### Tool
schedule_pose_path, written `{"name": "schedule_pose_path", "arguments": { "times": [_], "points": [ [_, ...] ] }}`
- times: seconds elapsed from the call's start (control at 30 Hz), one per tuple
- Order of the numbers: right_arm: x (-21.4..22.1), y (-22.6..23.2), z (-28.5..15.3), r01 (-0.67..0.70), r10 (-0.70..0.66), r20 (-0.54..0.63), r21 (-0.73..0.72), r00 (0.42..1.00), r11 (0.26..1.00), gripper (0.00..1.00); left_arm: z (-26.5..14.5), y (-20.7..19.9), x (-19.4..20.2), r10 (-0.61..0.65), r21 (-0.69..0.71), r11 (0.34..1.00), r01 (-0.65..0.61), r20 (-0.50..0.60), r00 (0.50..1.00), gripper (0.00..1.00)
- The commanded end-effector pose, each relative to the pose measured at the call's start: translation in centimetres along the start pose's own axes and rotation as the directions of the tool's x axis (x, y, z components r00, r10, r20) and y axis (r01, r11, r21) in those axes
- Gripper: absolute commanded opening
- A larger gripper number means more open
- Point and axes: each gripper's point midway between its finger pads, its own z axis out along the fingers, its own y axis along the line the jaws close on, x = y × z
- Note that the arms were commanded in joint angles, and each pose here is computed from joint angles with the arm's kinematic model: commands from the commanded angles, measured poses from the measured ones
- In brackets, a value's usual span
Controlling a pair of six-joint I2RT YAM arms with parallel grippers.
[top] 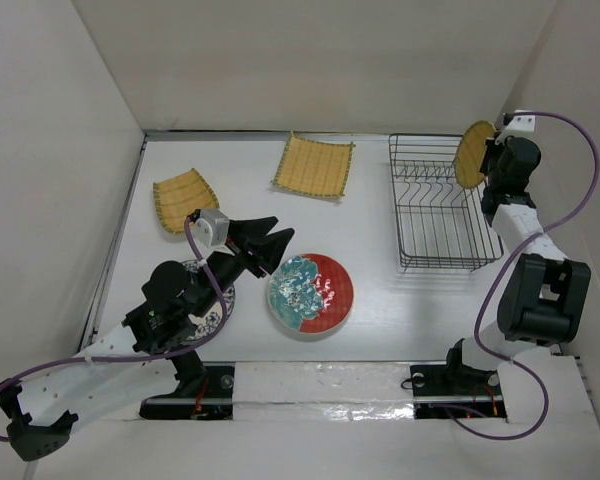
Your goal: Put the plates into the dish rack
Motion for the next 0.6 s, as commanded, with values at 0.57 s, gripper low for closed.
{"name": "schedule_pose_path", "arguments": {
  "times": [0.57],
  "points": [
    [-5.4,-2.7,-0.5,-0.099,0.092,0.184,0.028,0.979,0.995,0.00,-0.6,-0.3,-2.1,-0.028,0.014,1.000,0.027,0.083,0.996,0.33]
  ]
}}
